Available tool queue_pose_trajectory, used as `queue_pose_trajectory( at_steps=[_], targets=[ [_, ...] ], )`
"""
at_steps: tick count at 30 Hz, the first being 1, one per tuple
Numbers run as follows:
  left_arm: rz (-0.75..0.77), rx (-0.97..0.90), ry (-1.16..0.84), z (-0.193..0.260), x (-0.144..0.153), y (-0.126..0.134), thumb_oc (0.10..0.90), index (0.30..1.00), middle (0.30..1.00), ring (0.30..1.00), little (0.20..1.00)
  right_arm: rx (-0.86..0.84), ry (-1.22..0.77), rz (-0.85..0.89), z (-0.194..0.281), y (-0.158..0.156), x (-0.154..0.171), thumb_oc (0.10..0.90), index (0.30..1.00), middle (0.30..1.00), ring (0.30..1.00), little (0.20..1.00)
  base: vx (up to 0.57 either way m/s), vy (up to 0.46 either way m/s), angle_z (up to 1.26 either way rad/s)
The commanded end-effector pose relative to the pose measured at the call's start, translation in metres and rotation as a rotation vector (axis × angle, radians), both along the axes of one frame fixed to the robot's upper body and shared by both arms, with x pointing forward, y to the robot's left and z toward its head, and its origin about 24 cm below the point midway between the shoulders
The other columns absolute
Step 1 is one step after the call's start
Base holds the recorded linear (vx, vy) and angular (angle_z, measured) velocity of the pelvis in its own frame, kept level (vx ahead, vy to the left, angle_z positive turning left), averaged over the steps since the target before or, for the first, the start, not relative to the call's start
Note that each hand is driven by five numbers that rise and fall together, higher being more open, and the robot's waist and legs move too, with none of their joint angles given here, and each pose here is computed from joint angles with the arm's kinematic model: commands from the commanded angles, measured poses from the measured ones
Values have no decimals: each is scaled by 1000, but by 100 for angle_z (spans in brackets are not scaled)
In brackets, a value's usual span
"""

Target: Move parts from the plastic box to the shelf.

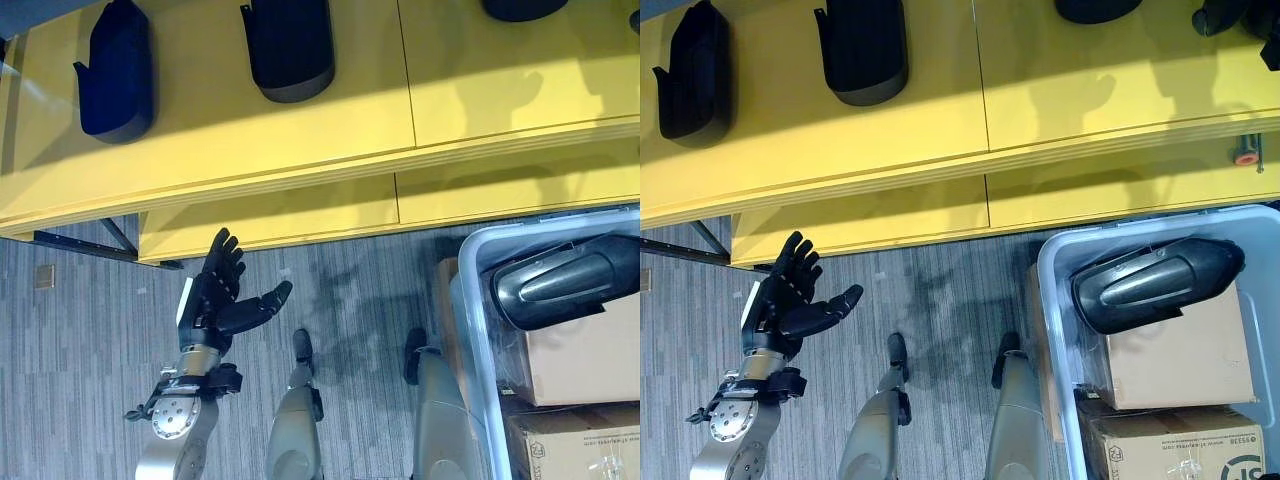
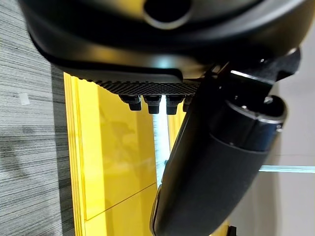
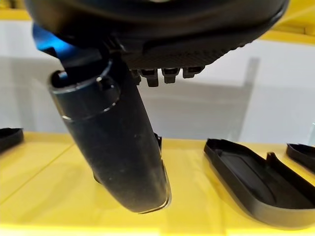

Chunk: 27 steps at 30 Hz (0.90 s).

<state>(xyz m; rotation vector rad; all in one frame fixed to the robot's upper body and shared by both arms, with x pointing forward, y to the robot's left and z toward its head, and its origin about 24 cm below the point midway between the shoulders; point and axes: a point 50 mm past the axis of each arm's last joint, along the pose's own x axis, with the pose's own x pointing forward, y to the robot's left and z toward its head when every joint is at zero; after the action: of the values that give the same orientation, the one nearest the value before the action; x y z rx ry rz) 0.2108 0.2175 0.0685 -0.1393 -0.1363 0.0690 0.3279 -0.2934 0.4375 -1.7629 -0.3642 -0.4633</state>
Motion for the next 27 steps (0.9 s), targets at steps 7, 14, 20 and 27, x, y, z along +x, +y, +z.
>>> queue_pose_trajectory(
  at_steps=[7, 14, 20, 27],
  targets=[
    [-43, -8, -221, 38, 2, -4, 900, 1000, 1000, 1000, 1000, 99, -105, -35, 19, -10, -8, 900, 1000, 1000, 1000, 1000, 0, 0, 0],
    [-49, -17, -229, 38, 2, -7, 900, 1000, 1000, 1000, 1000, 124, -74, -48, 11, -15, -3, 900, 1000, 1000, 1000, 1000, -1, 6, 3],
    [-47, -26, -231, 38, 3, -8, 900, 1000, 1000, 1000, 1000, 158, -51, -49, 5, -19, 0, 900, 1000, 1000, 1000, 1000, -3, 8, 2],
    [-45, -31, -236, 39, 3, -8, 900, 1000, 1000, 1000, 1000, 192, -26, -56, -3, -25, 1, 900, 1000, 1000, 1000, 1000, 0, 0, 0]
  ],
)
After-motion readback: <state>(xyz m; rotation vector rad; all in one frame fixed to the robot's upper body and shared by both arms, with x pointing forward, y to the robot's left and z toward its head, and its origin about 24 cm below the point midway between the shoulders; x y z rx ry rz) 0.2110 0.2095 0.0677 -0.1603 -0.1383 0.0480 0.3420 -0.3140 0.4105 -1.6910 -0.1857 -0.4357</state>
